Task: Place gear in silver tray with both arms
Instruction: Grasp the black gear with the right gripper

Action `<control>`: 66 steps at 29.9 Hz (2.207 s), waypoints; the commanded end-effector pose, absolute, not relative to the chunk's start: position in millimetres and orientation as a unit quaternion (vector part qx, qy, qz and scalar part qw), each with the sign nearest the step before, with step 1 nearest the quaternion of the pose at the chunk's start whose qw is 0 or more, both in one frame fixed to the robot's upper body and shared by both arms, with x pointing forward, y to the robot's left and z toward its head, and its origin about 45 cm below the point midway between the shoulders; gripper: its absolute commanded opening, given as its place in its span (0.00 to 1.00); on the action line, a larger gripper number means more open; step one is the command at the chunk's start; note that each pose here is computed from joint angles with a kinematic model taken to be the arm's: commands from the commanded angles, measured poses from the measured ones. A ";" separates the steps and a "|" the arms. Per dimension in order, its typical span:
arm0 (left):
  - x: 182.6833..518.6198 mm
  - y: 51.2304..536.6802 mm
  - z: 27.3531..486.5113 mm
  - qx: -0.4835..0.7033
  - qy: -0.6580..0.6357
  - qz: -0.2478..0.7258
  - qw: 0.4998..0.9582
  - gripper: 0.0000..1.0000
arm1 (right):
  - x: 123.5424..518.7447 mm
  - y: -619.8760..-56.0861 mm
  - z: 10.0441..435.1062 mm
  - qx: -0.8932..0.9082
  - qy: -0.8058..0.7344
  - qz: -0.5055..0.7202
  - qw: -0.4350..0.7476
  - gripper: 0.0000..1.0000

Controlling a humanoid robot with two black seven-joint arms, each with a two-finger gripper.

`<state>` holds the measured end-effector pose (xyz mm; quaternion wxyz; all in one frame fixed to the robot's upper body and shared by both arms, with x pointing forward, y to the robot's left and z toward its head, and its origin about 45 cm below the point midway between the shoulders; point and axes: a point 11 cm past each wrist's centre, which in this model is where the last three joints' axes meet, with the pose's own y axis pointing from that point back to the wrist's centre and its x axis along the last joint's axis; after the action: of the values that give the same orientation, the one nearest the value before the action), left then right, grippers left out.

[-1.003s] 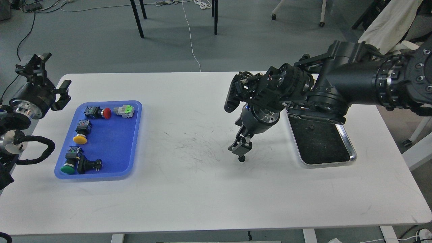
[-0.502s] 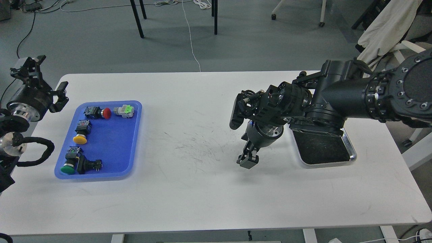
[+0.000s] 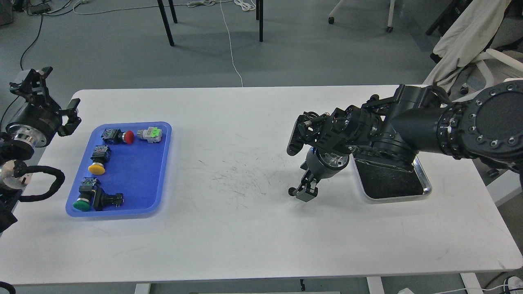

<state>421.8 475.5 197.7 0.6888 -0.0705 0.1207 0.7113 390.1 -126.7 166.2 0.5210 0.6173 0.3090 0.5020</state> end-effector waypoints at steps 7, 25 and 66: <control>421.6 478.0 199.8 -0.071 0.118 0.713 0.688 0.99 | 387.2 -127.6 161.0 0.622 0.310 0.499 0.518 0.79; 421.9 481.9 204.6 -0.082 0.114 0.716 0.684 0.99 | 387.0 -117.3 164.7 0.633 0.295 0.513 0.498 0.79; 419.6 489.1 207.4 -0.081 0.109 0.721 0.680 0.99 | 376.3 -123.0 140.6 0.651 0.292 0.501 0.489 0.51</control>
<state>419.6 489.1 207.4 0.6795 -0.0809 0.1084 0.7211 374.2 -122.1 140.2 0.4871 0.6524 0.2945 0.5004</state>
